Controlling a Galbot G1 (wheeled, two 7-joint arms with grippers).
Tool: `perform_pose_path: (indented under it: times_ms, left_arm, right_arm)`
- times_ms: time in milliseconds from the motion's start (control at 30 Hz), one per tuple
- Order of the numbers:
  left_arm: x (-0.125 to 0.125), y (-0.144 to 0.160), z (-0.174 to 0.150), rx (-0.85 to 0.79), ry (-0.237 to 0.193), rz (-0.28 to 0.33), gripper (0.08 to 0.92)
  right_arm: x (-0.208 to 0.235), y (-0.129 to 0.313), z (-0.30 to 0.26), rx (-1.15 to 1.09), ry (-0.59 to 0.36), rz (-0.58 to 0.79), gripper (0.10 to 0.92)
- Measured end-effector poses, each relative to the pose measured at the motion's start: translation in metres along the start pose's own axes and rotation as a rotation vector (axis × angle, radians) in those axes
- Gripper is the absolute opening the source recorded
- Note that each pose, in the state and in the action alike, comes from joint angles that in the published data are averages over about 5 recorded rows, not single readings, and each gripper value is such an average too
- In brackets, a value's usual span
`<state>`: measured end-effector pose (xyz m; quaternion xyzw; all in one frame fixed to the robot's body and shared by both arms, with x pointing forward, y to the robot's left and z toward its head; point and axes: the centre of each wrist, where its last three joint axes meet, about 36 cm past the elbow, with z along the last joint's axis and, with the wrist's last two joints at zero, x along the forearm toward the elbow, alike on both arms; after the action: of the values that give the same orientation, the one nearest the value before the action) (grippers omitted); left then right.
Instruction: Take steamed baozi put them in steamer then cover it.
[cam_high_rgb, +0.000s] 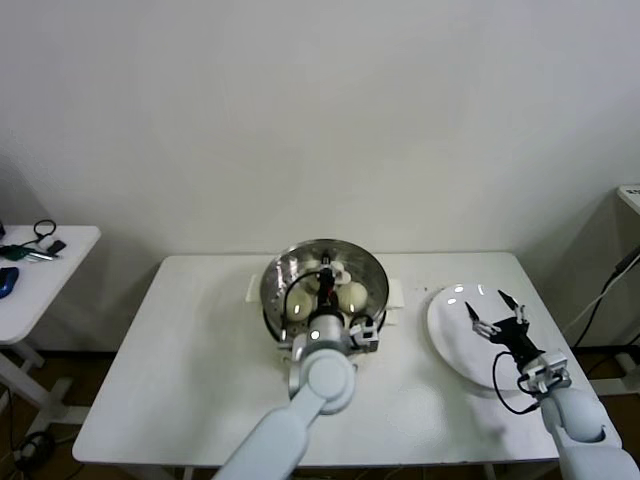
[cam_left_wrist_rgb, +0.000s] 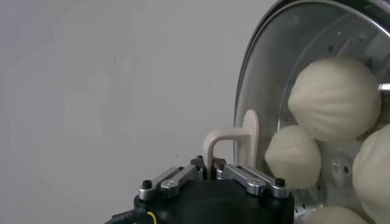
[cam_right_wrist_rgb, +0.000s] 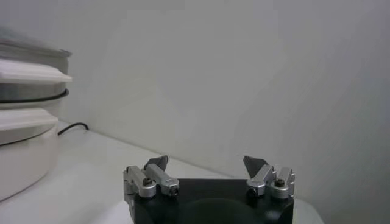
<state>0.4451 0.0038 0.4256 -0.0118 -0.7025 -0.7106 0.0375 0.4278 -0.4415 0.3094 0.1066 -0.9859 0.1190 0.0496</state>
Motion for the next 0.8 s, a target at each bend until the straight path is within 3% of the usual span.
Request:
perform_pose_path:
  times_ms: [133, 533, 800]
  left_arm:
    - [0.001, 0.000, 0.001, 0.002, -0.001, 0.004, 0.189]
    - [0.011, 0.011, 0.010, 0.029, -0.032, 0.002, 0.525]
    - [0.030, 0.021, 0.020, 0.063, -0.068, 0.003, 0.757]
  right_arm:
    - [-0.001, 0.000, -0.001, 0.003, -0.001, -0.001, 0.823]
    - [-0.007, -0.003, -0.008, 0.013, 0.015, 0.013, 0.823]
    - [-0.010, -0.003, -0.016, 0.019, 0.051, 0.010, 0.823]
